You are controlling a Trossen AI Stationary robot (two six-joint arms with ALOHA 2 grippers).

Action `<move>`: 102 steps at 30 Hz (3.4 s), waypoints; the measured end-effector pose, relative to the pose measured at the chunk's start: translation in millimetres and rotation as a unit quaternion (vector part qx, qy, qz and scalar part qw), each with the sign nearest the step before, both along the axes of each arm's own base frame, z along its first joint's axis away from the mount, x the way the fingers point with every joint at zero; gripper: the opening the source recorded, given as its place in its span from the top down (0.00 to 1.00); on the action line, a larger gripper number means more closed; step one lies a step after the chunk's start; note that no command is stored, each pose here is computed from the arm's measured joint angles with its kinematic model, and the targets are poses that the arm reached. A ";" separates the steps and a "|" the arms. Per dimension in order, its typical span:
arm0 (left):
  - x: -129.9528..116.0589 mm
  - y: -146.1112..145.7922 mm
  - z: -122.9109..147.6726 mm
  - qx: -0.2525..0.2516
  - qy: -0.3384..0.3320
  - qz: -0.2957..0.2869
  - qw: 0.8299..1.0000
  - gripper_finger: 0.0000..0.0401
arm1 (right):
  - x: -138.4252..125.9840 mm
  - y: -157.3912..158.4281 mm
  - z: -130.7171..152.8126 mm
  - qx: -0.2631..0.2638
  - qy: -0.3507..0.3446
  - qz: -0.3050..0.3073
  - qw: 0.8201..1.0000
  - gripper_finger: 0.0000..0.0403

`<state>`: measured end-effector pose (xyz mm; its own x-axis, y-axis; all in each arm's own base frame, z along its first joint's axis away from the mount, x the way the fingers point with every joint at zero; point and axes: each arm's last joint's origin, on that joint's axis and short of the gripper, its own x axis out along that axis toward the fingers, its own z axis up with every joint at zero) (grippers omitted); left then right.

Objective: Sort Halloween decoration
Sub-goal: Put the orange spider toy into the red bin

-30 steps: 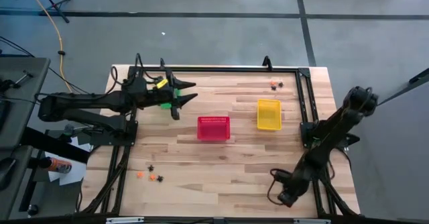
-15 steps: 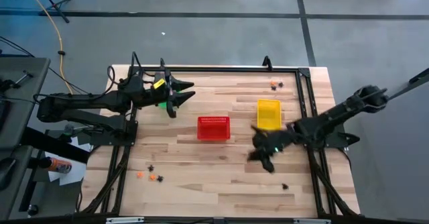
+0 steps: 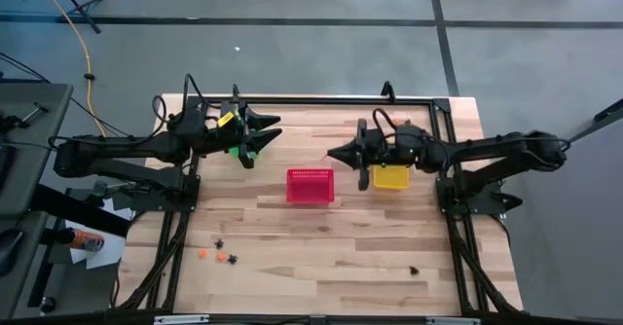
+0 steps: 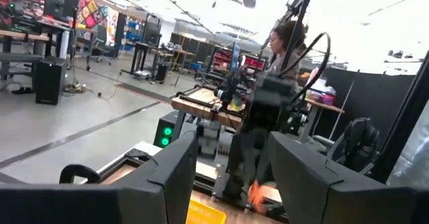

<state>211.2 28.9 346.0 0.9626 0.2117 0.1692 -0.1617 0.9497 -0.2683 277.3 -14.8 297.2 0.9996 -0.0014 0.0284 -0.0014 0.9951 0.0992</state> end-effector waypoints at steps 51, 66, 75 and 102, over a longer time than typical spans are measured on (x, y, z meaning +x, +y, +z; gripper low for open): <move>-25.1 -1.6 38.0 0.114 -0.008 -0.013 0.993 0.57 | 116.7 -7.2 -21.8 -0.054 0.328 0.024 0.943 1.00; -30.0 -1.9 37.8 0.111 0.001 -0.006 0.994 0.57 | 149.2 -11.0 -130.4 0.113 0.481 -0.070 0.867 1.00; -29.9 -1.9 37.6 0.111 0.001 -0.006 0.994 0.57 | 151.5 -15.1 -151.7 0.196 0.490 -0.138 0.838 1.00; -29.9 -1.9 37.4 0.111 0.002 -0.006 0.994 0.57 | 141.4 -20.3 -112.1 0.221 0.472 -0.077 0.850 0.48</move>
